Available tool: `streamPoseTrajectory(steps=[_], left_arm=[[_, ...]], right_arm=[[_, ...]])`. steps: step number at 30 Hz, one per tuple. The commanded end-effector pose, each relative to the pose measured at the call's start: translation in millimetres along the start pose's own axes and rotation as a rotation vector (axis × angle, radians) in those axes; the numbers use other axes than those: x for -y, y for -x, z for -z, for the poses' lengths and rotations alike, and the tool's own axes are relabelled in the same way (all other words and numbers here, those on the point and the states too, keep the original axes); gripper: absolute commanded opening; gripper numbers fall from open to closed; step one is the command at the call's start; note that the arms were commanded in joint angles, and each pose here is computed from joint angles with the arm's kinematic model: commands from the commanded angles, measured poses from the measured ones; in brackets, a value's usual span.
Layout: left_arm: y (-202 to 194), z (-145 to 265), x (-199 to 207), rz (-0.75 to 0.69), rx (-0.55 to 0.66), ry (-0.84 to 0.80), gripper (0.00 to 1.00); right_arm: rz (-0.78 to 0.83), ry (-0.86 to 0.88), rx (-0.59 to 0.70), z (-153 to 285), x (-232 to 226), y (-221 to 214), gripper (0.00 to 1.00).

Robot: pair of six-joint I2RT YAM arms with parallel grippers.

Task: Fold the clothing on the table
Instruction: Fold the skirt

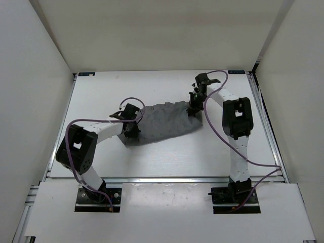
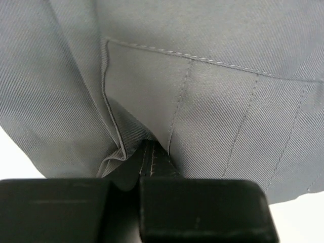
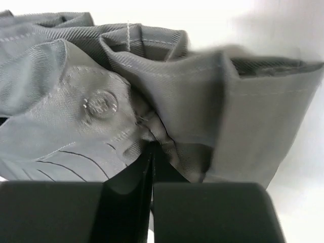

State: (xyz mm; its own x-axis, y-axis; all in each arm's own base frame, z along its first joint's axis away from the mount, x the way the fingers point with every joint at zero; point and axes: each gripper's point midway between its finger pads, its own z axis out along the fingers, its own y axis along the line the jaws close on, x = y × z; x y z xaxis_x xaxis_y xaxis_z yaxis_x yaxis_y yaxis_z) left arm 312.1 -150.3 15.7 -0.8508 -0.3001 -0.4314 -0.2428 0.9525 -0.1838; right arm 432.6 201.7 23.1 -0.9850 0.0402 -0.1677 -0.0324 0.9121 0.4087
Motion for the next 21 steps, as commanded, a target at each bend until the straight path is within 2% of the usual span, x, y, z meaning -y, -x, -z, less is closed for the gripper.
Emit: streamPoseTrajectory(steps=[1, 2, 5, 8, 10, 12, 14, 16, 18, 21], left_arm=[[-33, 0, -25, -0.076, -0.091, 0.089, 0.0], [-35, 3, -25, -0.071, -0.098, 0.081, 0.0], [-37, 9, -23, -0.052, -0.103, 0.043, 0.0], [-41, 13, -26, -0.05, -0.121, 0.028, 0.0], [-45, 17, -25, -0.059, -0.133, 0.006, 0.0], [-35, 29, -16, -0.041, -0.113, -0.042, 0.0], [-23, 43, -4, -0.028, -0.085, -0.098, 0.0], [-2, 65, 9, -0.009, -0.021, -0.162, 0.0], [13, 79, 10, 0.014, 0.022, -0.187, 0.0], [43, 98, 7, 0.044, 0.093, -0.222, 0.01]], right_arm=[[0.019, -0.149, -0.184, 18, 28, -59, 0.0], [0.035, -0.153, -0.172, 24, 26, -64, 0.0], [0.01, -0.189, -0.285, 30, 46, -132, 0.0], [0.026, -0.175, -0.25, 41, 50, -159, 0.0], [0.045, -0.126, -0.153, 53, 43, -150, 0.03], [0.067, -0.02, 0.006, 83, 28, -129, 0.11], [0.075, 0.026, 0.114, 104, 25, -123, 0.42], [0.036, 0.036, 0.155, 122, 32, -125, 0.55], [-0.001, 0.051, 0.172, 135, 36, -134, 0.6], [-0.075, 0.03, 0.16, 130, 53, -166, 0.63]])
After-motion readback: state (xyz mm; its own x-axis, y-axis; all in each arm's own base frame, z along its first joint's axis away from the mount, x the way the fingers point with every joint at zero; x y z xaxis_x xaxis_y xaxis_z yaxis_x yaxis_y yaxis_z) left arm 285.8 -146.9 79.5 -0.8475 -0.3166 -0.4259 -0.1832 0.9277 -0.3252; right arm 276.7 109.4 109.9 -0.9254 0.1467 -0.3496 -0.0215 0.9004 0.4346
